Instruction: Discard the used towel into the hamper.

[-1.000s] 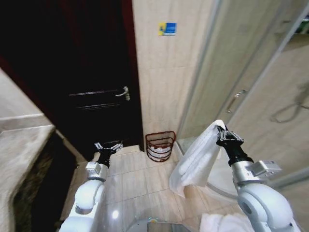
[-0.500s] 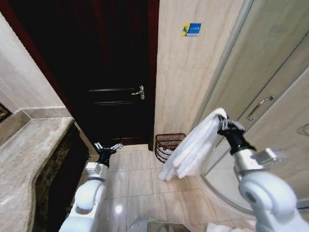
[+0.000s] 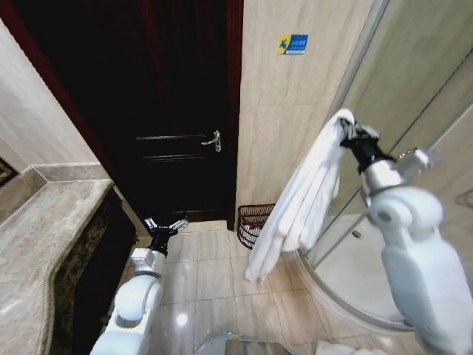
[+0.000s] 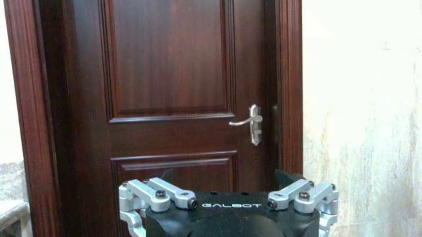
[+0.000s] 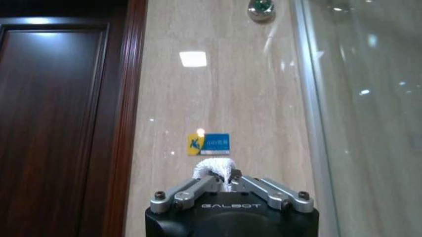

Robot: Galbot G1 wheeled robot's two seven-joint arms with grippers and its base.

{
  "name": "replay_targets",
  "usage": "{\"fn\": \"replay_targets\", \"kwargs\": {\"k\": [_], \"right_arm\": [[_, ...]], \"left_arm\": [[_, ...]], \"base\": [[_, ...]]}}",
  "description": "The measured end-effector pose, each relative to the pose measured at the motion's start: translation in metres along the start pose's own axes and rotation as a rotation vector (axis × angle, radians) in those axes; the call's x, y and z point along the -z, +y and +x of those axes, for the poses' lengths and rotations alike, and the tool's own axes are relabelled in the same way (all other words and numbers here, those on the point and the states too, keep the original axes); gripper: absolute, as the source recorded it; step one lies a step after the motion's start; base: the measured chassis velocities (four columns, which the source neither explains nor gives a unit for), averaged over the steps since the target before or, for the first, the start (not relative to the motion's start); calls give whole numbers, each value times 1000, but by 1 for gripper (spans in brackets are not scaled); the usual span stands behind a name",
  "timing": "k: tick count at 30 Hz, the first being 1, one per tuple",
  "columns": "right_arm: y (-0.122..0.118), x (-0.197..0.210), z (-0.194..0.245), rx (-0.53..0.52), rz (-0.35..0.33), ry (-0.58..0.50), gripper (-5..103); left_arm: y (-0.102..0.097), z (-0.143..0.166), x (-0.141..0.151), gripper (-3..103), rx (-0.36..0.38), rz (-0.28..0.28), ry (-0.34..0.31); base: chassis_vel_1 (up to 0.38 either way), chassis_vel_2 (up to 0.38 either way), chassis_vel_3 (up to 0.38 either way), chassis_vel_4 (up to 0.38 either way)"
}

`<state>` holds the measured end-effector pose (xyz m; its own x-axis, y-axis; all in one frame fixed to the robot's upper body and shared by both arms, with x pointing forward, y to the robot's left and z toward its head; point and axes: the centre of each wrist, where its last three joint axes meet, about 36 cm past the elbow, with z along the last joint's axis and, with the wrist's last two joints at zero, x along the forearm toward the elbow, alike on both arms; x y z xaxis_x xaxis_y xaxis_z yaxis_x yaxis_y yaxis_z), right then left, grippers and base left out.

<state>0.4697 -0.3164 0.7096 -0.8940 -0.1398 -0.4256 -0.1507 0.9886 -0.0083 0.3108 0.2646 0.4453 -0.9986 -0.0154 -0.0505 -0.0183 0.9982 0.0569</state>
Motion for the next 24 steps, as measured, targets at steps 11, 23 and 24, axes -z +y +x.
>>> {"fn": "replay_targets", "kwargs": {"k": [11, 23, 24], "right_arm": [[-5, 76, -58, 8, 23, -95, 2], [-11, 115, -154, -6, 6, -94, 2], [-10, 119, -166, -13, 21, -105, 2]], "left_arm": [[0, 0, 0, 100, 1, 0, 0], [0, 0, 0, 100, 0, 0, 0], [0, 0, 0, 100, 1, 0, 0]], "base": [[0, 0, 0, 0], [0, 0, 0, 0], [0, 0, 0, 0]]}}
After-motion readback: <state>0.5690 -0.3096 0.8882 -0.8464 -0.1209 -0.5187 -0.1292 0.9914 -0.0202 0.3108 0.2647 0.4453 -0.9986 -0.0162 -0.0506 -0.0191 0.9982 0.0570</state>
